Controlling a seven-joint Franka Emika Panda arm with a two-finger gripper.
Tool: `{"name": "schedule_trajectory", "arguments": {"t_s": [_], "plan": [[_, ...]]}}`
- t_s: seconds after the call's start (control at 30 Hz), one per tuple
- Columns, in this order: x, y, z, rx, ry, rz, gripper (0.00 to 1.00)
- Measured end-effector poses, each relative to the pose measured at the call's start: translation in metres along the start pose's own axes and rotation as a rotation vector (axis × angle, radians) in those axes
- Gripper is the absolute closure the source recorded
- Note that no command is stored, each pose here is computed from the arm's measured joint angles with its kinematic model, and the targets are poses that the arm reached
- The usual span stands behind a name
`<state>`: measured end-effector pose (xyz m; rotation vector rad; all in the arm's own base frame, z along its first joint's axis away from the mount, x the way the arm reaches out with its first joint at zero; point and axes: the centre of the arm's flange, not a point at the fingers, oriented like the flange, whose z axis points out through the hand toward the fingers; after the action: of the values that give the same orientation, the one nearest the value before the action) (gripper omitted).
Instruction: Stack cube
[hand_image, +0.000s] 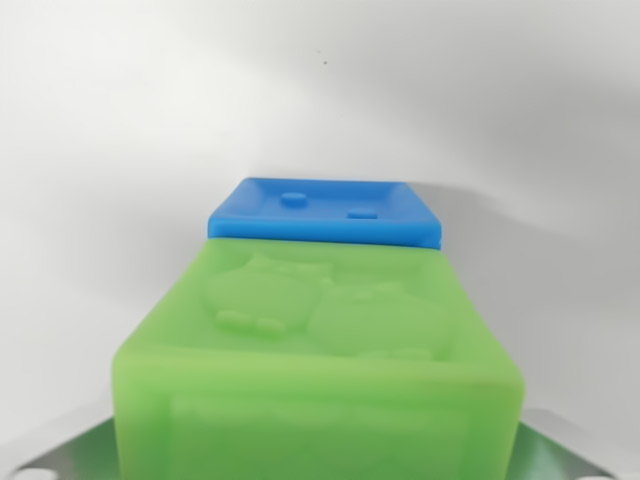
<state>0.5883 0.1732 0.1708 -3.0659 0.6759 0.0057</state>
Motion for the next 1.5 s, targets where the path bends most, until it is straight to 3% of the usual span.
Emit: {"name": "schedule_trajectory", "arguments": {"t_s": [0.93,1.07,1.5], "plan": [[0.0,0.0,0.0,-0.0006,-0.0006,0.0,0.0],[0.0,0.0,-0.005,0.001,0.0014,0.0,0.0],[0.001,-0.001,-0.036,0.0007,0.0029,0.0,0.0]]}}
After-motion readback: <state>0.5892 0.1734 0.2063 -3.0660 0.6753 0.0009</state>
